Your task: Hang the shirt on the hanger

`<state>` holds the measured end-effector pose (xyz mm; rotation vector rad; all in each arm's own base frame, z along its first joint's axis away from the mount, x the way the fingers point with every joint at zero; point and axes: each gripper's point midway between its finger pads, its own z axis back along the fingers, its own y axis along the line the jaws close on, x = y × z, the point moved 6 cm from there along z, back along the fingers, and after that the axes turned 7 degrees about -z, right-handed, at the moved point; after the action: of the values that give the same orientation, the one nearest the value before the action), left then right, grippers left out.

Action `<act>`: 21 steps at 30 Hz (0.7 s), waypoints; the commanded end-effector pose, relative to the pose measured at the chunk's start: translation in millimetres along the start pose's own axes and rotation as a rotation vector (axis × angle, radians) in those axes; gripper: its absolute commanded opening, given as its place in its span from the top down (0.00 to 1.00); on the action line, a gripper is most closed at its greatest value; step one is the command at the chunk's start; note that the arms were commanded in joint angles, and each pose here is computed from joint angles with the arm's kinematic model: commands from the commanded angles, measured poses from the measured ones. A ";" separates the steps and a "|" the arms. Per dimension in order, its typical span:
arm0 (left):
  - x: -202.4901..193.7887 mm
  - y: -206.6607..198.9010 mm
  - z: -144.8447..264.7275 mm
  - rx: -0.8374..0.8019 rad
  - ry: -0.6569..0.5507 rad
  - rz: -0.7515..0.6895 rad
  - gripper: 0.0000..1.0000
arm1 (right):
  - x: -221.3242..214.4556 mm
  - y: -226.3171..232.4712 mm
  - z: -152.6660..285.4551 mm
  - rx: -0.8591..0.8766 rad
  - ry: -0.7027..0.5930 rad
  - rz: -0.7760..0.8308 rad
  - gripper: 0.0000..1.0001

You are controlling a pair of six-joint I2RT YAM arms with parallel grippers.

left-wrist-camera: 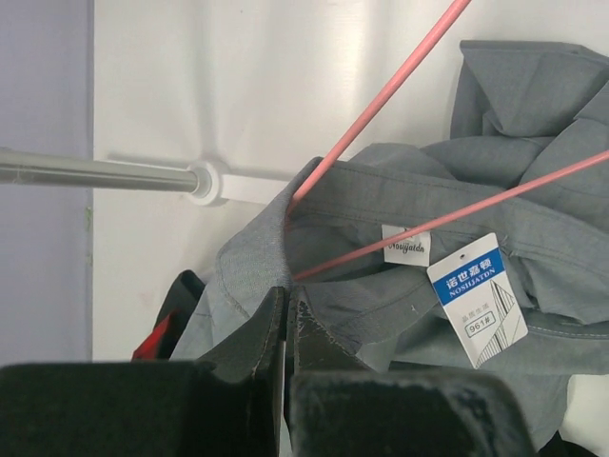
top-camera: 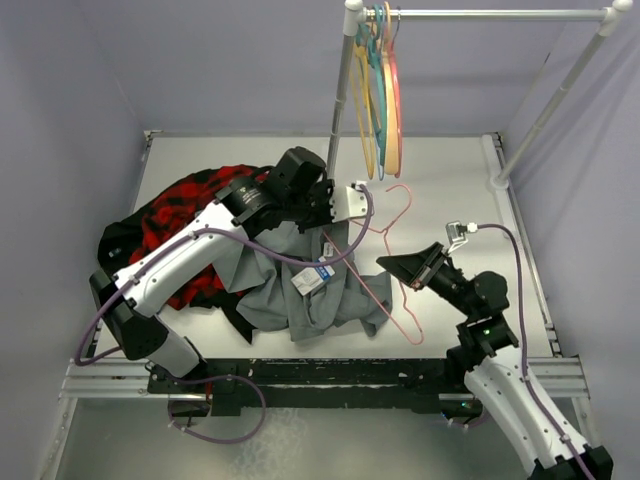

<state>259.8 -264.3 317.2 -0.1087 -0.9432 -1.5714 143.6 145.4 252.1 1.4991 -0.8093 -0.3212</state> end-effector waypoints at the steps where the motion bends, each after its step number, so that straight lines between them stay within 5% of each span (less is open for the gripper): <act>1: 15.4 5.4 6.9 -0.011 -0.079 0.023 1.00 | 6.1 24.7 -9.0 0.125 -0.032 0.026 1.00; 21: 8.9 -39.2 32.3 -0.222 -0.139 0.061 1.00 | -10.6 -6.0 -49.7 0.135 -0.128 -0.048 1.00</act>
<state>226.1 -263.5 312.9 -0.3359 -0.8485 -1.6248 167.2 193.1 217.8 1.5086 -0.7434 -0.4031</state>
